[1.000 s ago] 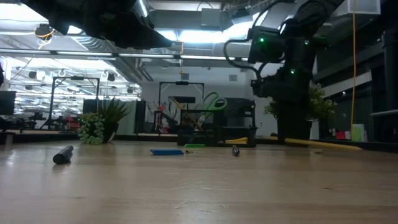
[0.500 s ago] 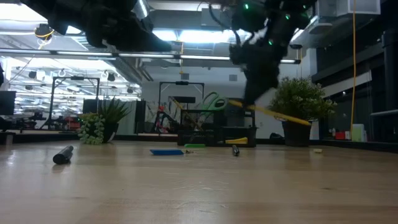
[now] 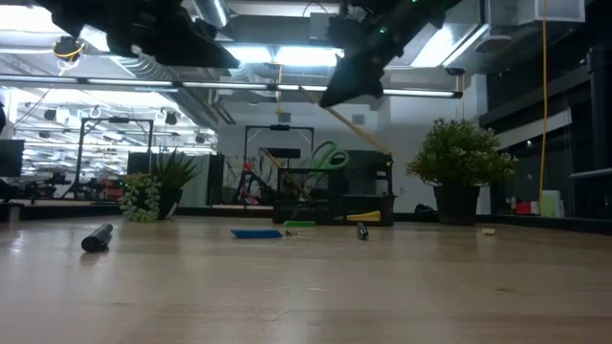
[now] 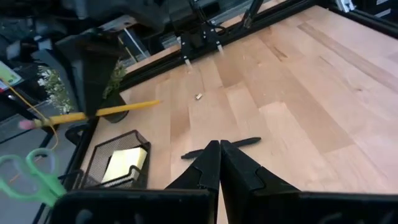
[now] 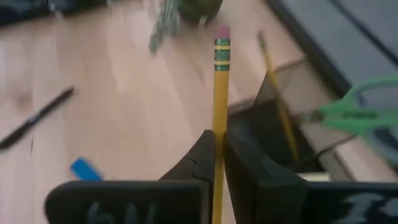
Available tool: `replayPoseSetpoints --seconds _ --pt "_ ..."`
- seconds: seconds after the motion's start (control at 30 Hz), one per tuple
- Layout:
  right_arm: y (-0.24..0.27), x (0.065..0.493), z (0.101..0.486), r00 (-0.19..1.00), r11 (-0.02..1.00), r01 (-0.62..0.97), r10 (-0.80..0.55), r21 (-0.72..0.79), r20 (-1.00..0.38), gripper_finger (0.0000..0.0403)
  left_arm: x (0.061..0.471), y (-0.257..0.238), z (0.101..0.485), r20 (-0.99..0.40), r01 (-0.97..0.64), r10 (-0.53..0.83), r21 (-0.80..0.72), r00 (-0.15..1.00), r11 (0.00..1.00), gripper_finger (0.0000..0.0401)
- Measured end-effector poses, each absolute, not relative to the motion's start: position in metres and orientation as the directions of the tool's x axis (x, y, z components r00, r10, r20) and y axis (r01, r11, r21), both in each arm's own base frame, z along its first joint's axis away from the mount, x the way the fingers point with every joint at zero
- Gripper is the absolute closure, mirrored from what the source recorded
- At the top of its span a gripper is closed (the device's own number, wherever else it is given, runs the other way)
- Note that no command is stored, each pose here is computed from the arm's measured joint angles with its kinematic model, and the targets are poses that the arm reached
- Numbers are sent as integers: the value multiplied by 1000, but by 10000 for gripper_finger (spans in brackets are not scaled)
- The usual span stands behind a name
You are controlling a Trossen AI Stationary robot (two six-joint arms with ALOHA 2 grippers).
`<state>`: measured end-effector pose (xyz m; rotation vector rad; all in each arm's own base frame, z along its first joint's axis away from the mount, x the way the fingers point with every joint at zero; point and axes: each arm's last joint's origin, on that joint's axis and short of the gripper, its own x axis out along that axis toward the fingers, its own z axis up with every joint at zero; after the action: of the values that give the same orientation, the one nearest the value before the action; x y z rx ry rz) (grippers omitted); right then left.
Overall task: Pick and place office supplies into organizer
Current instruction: Put the yellow pencil into the black desk organizer
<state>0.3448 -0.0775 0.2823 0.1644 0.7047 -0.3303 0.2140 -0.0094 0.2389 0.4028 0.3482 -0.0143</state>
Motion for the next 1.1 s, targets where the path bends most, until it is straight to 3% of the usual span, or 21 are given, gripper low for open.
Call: replayPoseSetpoints --seconds 0.6,1.1 --pt "-112 354 309 860 936 348 -343 -58 -379 371 193 -8 247 -366 86 55 359 929 929 396" --pt "-138 375 290 880 917 384 -398 -104 -259 374 193 -8 247 -365 85 55 357 929 930 397"
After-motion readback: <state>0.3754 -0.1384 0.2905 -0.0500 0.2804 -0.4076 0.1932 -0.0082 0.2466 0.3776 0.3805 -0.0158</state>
